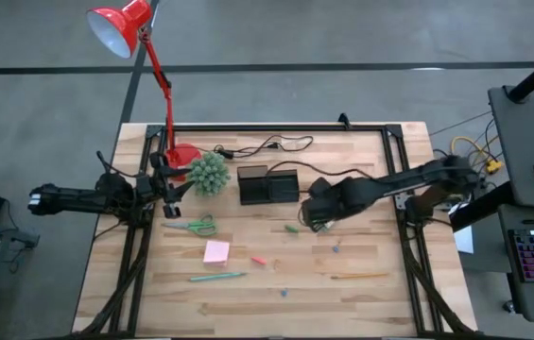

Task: Pick and place office supplies into organizer
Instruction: Put the blue sticky notes into the desk organizer

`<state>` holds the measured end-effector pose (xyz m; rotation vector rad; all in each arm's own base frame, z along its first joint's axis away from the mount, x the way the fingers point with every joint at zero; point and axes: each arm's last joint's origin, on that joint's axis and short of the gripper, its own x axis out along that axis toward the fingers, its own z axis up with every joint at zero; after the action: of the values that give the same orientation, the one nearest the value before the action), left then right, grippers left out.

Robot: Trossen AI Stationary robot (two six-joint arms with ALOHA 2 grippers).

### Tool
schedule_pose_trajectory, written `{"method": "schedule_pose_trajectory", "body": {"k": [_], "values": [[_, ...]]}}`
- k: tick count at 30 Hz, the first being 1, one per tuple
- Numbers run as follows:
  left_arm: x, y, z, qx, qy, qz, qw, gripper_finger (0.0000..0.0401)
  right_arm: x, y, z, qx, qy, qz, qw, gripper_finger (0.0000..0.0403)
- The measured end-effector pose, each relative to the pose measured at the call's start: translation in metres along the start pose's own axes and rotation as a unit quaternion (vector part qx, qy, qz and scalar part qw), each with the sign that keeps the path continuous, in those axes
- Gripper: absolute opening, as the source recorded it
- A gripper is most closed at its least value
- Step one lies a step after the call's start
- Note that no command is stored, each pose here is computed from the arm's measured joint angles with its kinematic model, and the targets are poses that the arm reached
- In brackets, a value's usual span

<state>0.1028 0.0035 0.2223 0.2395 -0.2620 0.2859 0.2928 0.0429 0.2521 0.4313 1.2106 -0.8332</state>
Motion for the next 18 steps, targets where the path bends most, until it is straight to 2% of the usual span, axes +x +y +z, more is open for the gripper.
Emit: {"method": "schedule_pose_trajectory", "body": {"k": [8,11,18], "values": [[0.000,0.000,0.000,0.000,0.001,0.000,1.000,0.0139,0.038,0.026,-0.004,-0.031,0.065,-0.041,0.997,0.0120],[0.000,0.000,0.000,0.000,0.001,0.000,1.000,0.0139,0.051,0.031,-0.008,-0.040,0.094,-0.049,0.994,0.0136],[0.000,0.000,0.000,0.000,0.001,0.000,1.000,0.0139,0.067,0.038,-0.010,-0.035,0.101,-0.068,0.992,0.0176]]}}
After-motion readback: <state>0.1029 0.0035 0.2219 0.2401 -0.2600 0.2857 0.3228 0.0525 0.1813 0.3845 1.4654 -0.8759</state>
